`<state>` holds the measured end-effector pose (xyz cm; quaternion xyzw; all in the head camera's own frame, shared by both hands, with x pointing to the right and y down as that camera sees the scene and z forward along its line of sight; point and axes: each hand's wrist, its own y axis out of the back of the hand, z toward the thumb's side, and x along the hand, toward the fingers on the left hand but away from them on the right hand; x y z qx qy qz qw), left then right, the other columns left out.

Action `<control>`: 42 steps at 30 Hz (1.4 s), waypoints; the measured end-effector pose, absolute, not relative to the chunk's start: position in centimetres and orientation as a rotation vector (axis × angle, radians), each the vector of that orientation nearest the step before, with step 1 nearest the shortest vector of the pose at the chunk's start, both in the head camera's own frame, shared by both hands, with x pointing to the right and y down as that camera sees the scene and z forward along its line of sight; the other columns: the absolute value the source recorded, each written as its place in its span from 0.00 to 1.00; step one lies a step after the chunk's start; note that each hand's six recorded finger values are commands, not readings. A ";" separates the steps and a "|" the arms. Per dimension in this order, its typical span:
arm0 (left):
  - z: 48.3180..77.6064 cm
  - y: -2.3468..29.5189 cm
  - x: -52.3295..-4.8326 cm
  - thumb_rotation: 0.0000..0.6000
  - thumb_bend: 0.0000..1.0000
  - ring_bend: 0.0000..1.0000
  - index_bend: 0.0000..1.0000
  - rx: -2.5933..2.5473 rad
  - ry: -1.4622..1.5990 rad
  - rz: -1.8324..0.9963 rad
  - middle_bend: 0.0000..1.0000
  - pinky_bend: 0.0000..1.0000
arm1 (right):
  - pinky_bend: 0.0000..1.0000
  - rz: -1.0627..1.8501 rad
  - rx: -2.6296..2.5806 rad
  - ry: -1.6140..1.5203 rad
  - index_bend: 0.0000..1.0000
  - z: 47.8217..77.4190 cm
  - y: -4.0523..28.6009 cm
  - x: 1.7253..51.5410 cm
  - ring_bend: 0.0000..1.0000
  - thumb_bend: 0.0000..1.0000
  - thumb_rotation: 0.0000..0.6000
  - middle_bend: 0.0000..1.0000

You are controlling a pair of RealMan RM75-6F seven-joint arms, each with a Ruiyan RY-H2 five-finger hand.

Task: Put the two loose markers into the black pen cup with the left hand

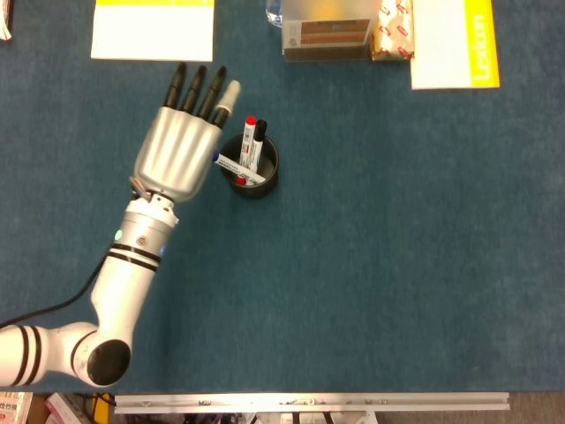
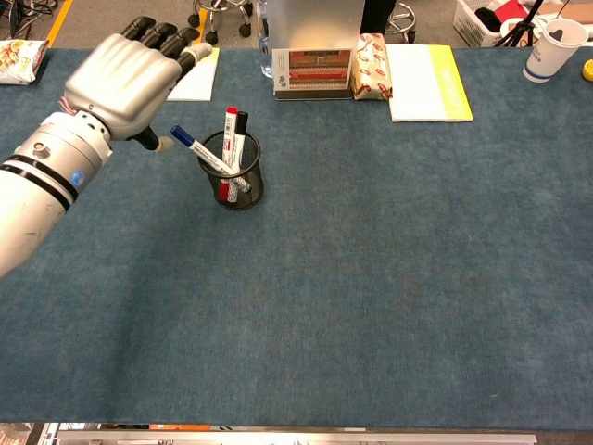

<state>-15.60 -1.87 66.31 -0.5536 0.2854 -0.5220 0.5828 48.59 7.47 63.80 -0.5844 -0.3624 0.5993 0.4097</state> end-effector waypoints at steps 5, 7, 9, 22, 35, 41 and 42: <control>65.4 -2.3 -17.6 1.00 0.14 0.00 0.00 -1.237 0.676 -1.279 0.00 0.01 | 0.44 1.505 -1.472 -0.914 0.48 63.7 7.5 48.5 0.42 0.12 1.00 0.39; 64.9 -2.4 -18.5 1.00 0.14 0.00 0.00 -1.211 0.683 -1.315 0.00 0.01 | 0.44 1.503 -1.471 -0.916 0.48 63.7 7.5 48.5 0.42 0.12 1.00 0.39; 64.3 -2.4 -19.4 1.00 0.14 0.00 0.00 -1.186 0.699 -1.345 0.00 0.01 | 0.44 1.500 -1.470 -0.919 0.48 63.6 7.5 48.5 0.42 0.12 1.00 0.39; 61.3 0.5 -27.6 1.00 0.22 0.00 0.34 -1.188 0.915 -1.500 0.01 0.01 | 0.44 1.471 -1.435 -0.948 0.48 62.4 7.2 48.5 0.42 0.12 1.00 0.39; 61.0 5.2 -33.5 1.00 0.22 0.14 0.39 -1.263 1.027 -1.453 0.17 0.03 | 0.44 1.444 -1.387 -0.971 0.48 61.0 7.3 48.5 0.42 0.11 1.00 0.39; 61.5 7.0 -35.8 1.00 0.22 0.18 0.40 -1.252 1.008 -1.382 0.22 0.06 | 0.44 1.441 -1.340 -0.982 0.48 60.0 7.7 48.6 0.42 0.12 1.00 0.39; 61.7 7.2 -36.3 1.00 0.22 0.18 0.40 -1.242 0.989 -1.380 0.22 0.06 | 0.44 1.441 -1.331 -0.984 0.48 59.8 7.8 48.6 0.42 0.12 1.00 0.39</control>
